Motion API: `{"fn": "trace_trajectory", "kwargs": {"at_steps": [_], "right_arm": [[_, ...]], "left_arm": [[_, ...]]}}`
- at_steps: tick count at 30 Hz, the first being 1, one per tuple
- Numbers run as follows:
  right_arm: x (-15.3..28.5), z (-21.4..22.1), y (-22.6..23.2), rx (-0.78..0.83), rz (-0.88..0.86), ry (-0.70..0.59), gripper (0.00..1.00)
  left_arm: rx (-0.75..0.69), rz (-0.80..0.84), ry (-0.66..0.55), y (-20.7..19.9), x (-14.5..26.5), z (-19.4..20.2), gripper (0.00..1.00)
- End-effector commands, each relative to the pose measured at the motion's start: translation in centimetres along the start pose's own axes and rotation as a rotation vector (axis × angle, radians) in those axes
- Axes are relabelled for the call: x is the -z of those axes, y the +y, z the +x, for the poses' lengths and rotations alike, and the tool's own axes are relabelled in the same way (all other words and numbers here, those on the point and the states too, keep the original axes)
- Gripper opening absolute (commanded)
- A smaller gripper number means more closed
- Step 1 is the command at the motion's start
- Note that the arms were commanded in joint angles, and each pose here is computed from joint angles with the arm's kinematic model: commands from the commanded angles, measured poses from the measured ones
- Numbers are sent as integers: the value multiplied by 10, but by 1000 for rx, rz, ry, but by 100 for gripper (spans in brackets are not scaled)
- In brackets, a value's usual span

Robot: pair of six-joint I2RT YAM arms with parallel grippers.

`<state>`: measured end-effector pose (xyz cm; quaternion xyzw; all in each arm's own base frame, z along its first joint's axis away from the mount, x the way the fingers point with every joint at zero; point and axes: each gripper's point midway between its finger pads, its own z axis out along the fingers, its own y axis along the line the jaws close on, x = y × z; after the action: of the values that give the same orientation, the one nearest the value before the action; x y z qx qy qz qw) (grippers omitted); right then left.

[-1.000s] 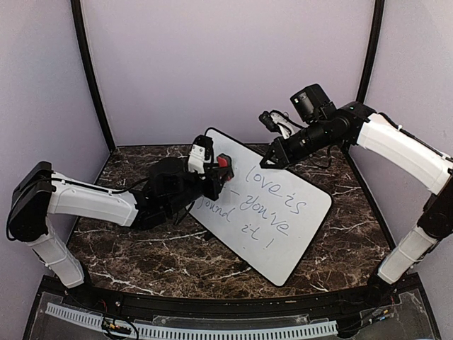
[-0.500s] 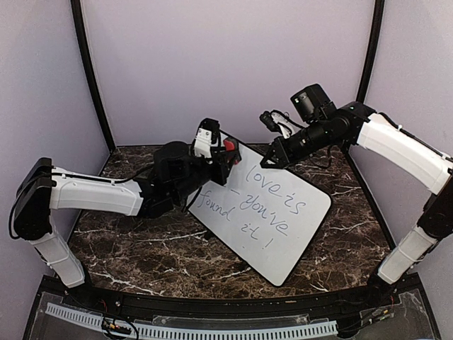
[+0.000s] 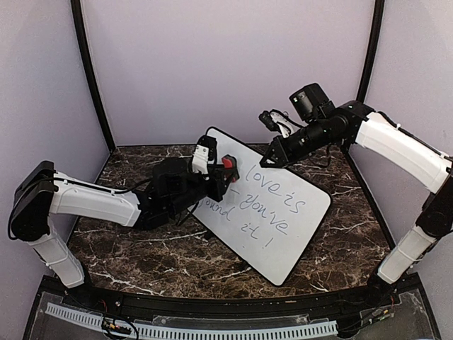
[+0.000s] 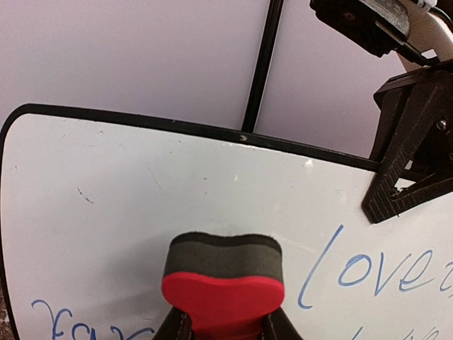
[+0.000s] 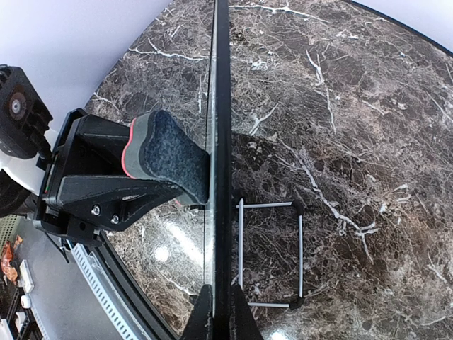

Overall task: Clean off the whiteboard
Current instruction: Erase the whiteboard from the whiteboard stand.

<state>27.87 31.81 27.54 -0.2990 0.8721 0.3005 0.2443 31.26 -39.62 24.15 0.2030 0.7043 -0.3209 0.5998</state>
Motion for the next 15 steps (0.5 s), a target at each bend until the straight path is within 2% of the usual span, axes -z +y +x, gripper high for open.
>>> {"fn": "trace_trajectory", "kwargs": {"at_steps": [1,7,15], "right_arm": [[-5,-5,23,80,-73,1,0],[-7,-3,22,74,-72,6,0],[-7,-3,23,72,-79,3,0]], "left_arm": [[5,88,32,-30,-2,2,5],[-11,85,6,-46,-13,-6,5],[-68,-7,-65,-38,-22,-35,6]]}}
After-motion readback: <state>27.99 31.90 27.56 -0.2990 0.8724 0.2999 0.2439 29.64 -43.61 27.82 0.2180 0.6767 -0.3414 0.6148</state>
